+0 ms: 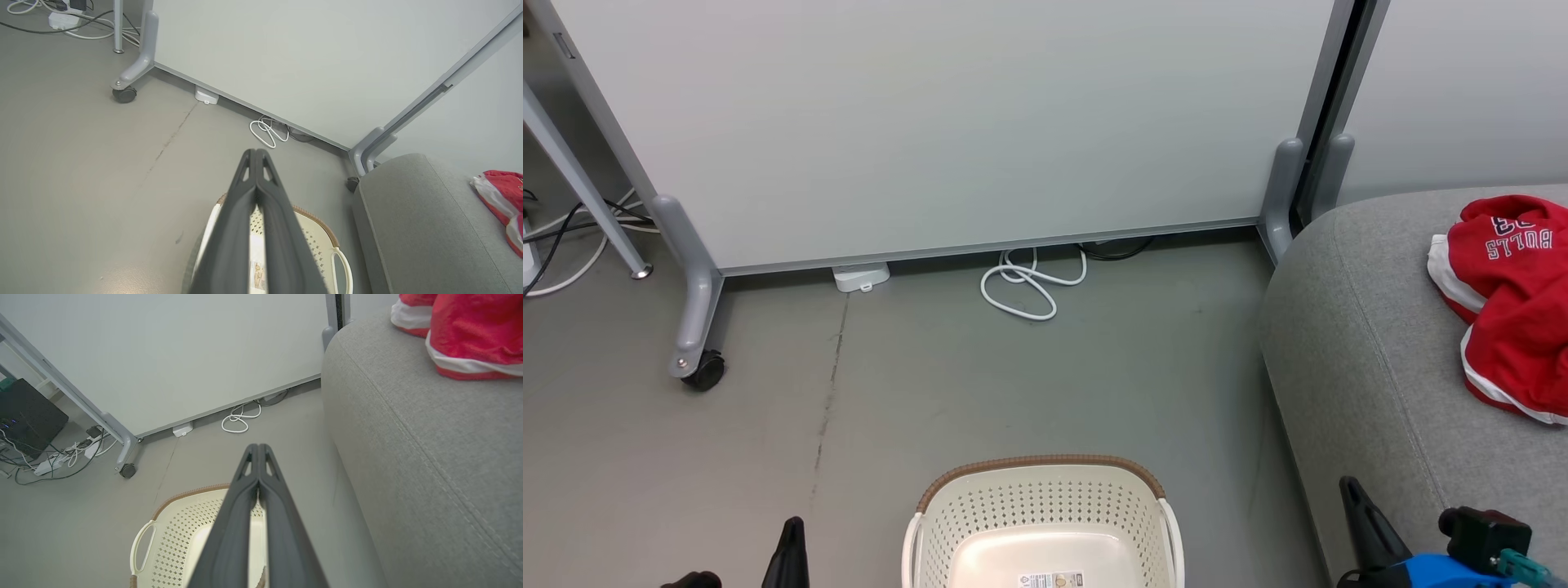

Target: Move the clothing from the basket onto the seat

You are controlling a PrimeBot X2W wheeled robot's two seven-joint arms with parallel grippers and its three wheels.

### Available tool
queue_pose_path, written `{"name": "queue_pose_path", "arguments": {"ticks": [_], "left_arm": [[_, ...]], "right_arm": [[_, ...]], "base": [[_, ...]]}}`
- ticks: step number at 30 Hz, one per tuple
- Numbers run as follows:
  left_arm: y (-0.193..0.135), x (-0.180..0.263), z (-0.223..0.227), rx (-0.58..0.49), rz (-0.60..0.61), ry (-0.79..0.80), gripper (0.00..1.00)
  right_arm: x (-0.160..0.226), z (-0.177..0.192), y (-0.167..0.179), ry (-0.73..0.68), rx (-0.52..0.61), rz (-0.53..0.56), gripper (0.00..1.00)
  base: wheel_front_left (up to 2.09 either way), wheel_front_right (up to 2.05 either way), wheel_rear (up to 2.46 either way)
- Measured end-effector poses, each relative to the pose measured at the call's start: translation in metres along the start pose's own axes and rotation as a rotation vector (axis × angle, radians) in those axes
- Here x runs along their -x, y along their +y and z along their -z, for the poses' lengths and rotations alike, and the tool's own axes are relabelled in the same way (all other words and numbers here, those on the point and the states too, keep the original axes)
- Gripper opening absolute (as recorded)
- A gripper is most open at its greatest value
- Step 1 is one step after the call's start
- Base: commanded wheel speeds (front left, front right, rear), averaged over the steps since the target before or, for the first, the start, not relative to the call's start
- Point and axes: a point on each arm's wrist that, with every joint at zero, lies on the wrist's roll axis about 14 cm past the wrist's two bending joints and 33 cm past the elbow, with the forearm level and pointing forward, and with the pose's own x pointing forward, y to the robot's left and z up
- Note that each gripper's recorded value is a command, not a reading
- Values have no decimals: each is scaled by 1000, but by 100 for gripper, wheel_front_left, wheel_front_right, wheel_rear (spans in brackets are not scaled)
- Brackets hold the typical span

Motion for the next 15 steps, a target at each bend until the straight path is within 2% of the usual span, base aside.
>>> {"name": "queue_pose_path", "arguments": {"ticks": [15], "left_arm": [[-4,-11,-20,217,-8,-38,0]], "right_arm": [[-6,-14,-1,-37,-257,7,0]], "base": [[0,0,0]]}}
